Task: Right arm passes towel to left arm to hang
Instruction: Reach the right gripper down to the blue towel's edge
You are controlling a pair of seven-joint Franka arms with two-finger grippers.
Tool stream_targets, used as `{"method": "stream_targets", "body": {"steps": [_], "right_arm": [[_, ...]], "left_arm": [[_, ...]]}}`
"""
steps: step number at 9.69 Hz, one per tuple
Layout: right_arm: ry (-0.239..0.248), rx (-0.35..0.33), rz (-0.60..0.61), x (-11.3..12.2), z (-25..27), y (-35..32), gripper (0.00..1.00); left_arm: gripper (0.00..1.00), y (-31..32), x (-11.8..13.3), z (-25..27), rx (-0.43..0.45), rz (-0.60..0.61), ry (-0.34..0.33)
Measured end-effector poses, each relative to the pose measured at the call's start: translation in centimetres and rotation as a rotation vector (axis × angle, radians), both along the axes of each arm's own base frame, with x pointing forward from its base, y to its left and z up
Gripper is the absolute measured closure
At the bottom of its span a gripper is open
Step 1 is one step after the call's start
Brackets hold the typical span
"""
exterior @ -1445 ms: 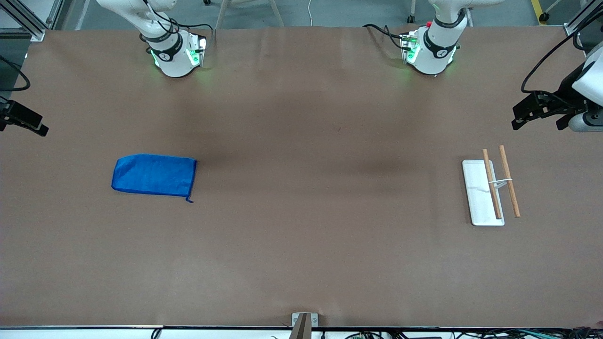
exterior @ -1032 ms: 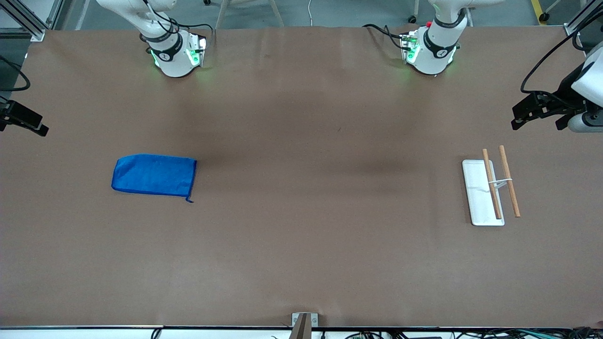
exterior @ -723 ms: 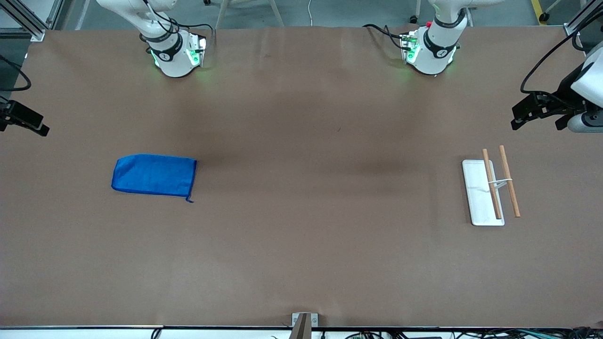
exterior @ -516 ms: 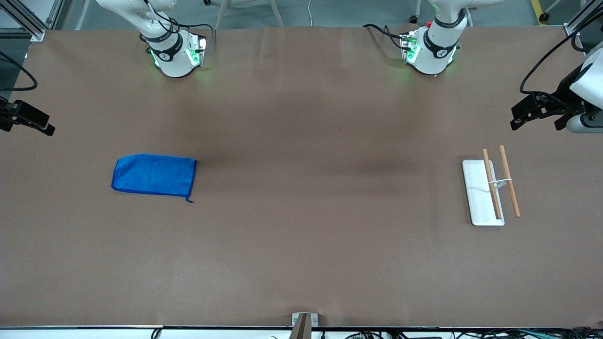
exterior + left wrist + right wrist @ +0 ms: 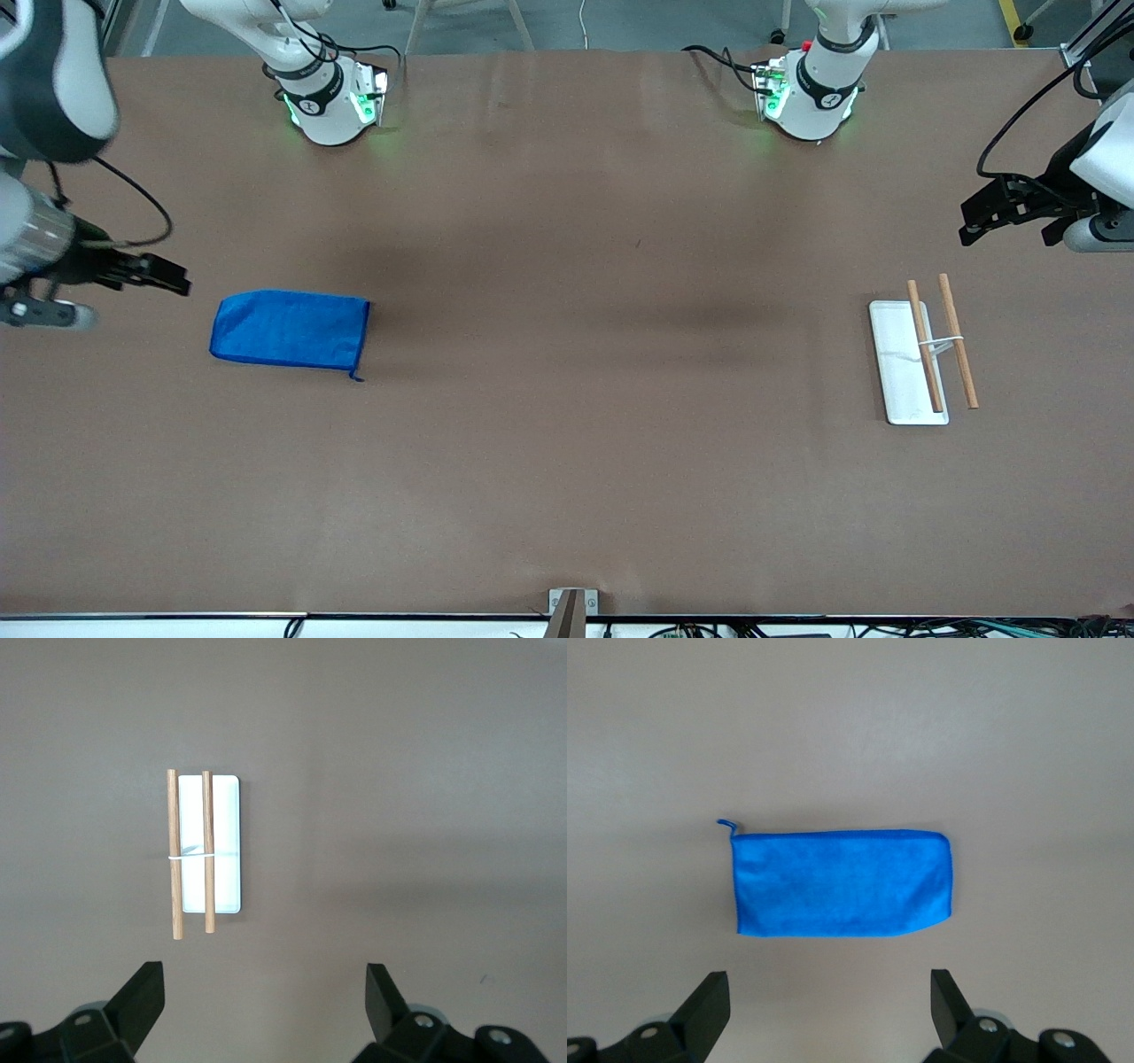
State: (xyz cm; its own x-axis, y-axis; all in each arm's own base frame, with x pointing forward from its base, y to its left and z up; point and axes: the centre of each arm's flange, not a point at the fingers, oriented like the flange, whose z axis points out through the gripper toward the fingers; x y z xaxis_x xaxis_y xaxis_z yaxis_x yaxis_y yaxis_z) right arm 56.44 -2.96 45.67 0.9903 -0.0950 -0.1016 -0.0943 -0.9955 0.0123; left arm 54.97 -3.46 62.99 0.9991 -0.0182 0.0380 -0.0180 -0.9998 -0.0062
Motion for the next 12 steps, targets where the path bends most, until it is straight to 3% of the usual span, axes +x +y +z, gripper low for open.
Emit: {"method": "stream_targets", "body": {"steps": [2, 4, 7, 12], "right_arm": [[0.008, 0.002, 0.025, -1.9, -6.7, -0.2, 0.00], [-0.050, 0.002, 0.073, -3.8, -12.0, -1.2, 0.00], [-0.089, -0.007, 0.086, -6.1, -20.1, -1.3, 0.00], [-0.070, -0.013, 0.091, -7.1, -27.4, -1.4, 0.00]], "left_arm": [[0.00, 0.1, 0.0, 0.0, 0.000, 0.001, 0.000], [0.00, 0.1, 0.0, -0.1, 0.000, 0.002, 0.003], [0.00, 0.1, 0.1, -0.3, 0.000, 0.002, 0.005], [0.00, 0.2, 0.2, -0.4, 0.000, 0.003, 0.005]]}}
